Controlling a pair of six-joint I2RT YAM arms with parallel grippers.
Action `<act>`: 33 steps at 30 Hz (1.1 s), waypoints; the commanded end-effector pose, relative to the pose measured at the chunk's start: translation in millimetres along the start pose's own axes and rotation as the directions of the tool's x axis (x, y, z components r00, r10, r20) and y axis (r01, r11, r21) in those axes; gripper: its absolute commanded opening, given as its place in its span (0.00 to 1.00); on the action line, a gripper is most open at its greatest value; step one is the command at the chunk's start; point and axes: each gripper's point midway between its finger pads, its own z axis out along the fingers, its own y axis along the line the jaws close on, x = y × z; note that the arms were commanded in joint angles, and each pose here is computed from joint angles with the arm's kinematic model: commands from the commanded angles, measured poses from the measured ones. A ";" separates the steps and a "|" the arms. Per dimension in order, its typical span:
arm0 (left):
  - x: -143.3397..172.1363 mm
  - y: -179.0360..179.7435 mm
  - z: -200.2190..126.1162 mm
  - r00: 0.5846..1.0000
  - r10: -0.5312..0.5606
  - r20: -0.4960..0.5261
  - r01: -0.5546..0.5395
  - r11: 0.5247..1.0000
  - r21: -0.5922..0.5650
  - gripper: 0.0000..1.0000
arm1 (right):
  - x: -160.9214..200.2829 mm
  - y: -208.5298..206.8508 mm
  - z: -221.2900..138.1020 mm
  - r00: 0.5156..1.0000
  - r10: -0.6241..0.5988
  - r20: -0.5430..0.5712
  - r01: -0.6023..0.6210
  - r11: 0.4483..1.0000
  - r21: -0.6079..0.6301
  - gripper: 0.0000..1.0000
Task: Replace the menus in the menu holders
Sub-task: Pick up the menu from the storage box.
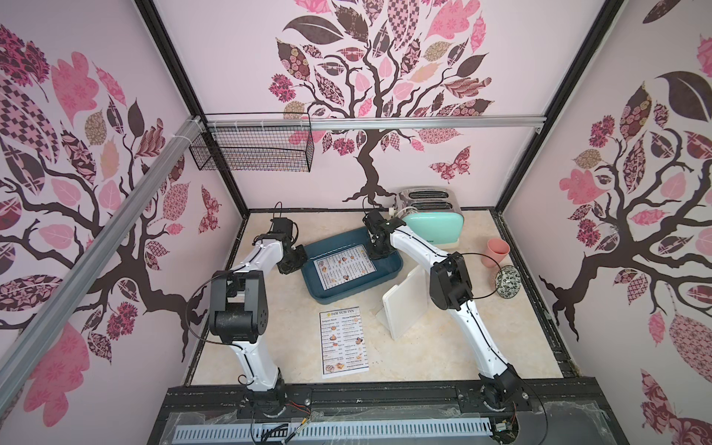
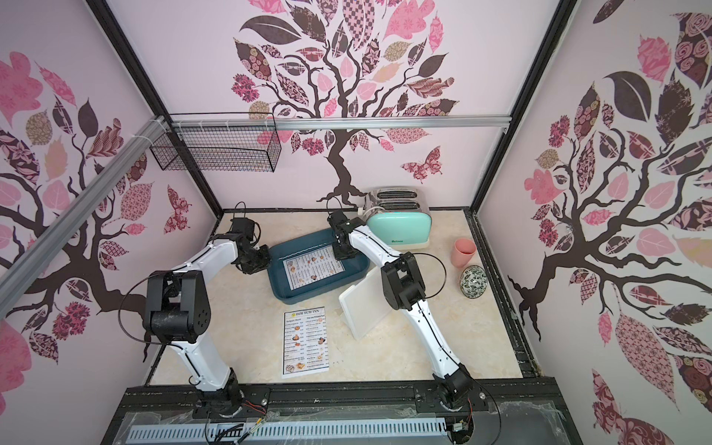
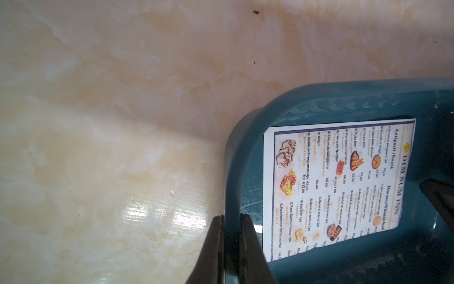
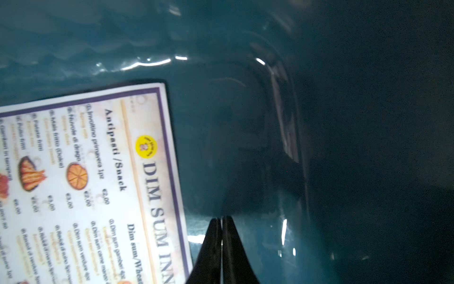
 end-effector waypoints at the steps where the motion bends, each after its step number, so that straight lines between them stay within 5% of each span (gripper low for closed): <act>1: 3.9 -1.7 13.5 0.999 0.022 -0.029 -0.022 1.000 0.007 0.00 | 7.3 -2.1 4.6 1.000 -0.004 -0.024 0.004 1.000 -0.006 0.08; 4: 5.3 -4.4 14.5 0.999 0.022 -0.030 -0.021 1.000 0.022 0.00 | 18.8 -0.7 12.5 0.998 -0.012 -0.056 0.011 1.000 -0.021 0.09; 13: 10.9 -15.8 16.4 0.999 -0.025 -0.038 0.028 0.995 0.097 0.24 | 48.2 36.7 29.0 0.987 -0.077 -0.143 0.050 0.982 -0.184 0.10; 26: 11.8 -60.5 15.2 0.999 0.030 -0.044 -0.021 0.979 0.203 0.28 | 60.4 56.5 34.1 0.978 -0.119 -0.172 0.072 0.964 -0.256 0.11; 33: 13.4 -86.4 16.5 0.998 0.039 -0.044 -0.026 0.962 0.271 0.39 | 70.4 61.3 38.2 0.970 -0.135 -0.203 0.072 0.953 -0.294 0.11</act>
